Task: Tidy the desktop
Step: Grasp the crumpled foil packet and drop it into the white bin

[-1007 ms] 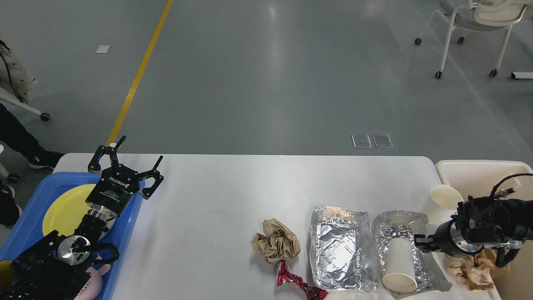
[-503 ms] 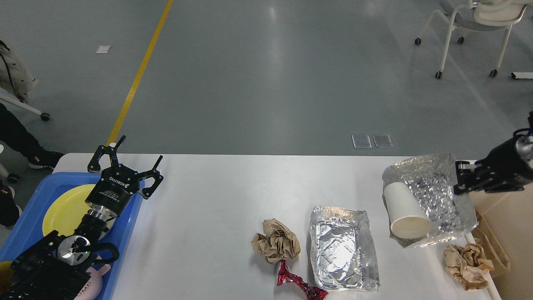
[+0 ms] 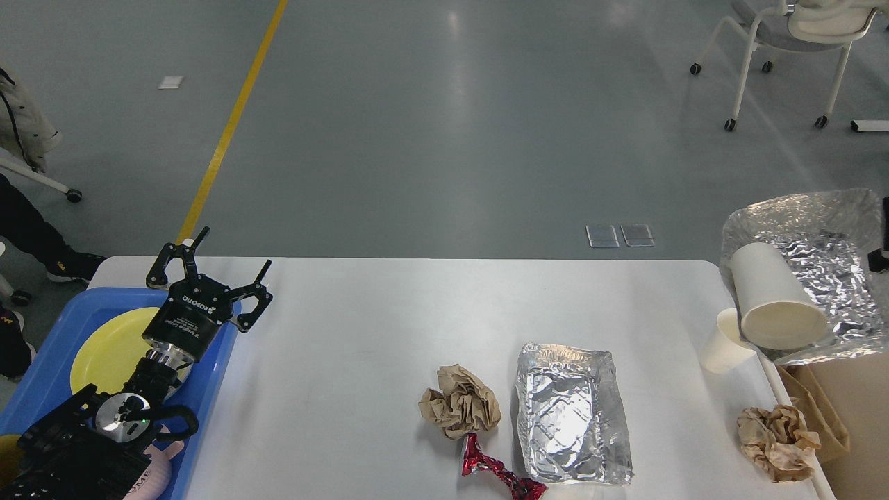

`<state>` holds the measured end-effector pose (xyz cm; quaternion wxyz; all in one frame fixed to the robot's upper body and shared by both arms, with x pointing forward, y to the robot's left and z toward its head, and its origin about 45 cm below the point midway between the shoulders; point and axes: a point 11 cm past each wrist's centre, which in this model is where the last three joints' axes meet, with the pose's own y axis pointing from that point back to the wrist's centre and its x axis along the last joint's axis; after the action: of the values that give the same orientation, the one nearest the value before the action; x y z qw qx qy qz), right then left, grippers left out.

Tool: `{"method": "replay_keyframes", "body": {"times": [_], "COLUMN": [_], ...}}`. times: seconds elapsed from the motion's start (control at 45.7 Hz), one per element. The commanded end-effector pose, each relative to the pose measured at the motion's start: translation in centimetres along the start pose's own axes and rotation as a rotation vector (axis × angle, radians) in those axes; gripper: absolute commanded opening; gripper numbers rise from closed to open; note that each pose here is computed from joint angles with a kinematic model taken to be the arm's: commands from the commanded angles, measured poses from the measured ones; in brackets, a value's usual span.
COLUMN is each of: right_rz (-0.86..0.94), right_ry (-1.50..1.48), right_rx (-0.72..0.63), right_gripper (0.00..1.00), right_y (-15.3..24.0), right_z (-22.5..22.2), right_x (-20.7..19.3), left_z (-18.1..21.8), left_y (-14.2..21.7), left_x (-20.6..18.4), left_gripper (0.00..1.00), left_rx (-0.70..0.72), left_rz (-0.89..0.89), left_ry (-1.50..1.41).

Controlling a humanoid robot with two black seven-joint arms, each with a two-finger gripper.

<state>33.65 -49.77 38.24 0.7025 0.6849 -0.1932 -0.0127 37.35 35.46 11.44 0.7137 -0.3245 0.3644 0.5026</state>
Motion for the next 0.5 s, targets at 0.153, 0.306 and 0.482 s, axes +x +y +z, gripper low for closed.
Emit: {"method": "replay_keyframes", "body": {"times": [0.153,0.306,0.482], "right_rz": [0.134,0.116,0.138], "right_ry": [0.067,0.143,0.174], "right_rx": [-0.270,-0.369,-0.412], "right_gripper": [0.00,0.00,0.00], "right_y": [-6.5,-11.7,-18.3], "right_z": [11.9,16.2,17.4], "right_x": [0.8,-2.8,-6.8], "left_z": [0.0,0.0,0.0], "left_y": [-0.1,-0.1,0.0], "left_x": [-0.1,-0.1,0.0], "left_gripper": [0.99,0.99,0.99], "left_rx": [0.001,0.001,0.001], "left_rz": [-0.002,-0.002,0.001], "left_ry": [0.000,0.000,0.000]}}
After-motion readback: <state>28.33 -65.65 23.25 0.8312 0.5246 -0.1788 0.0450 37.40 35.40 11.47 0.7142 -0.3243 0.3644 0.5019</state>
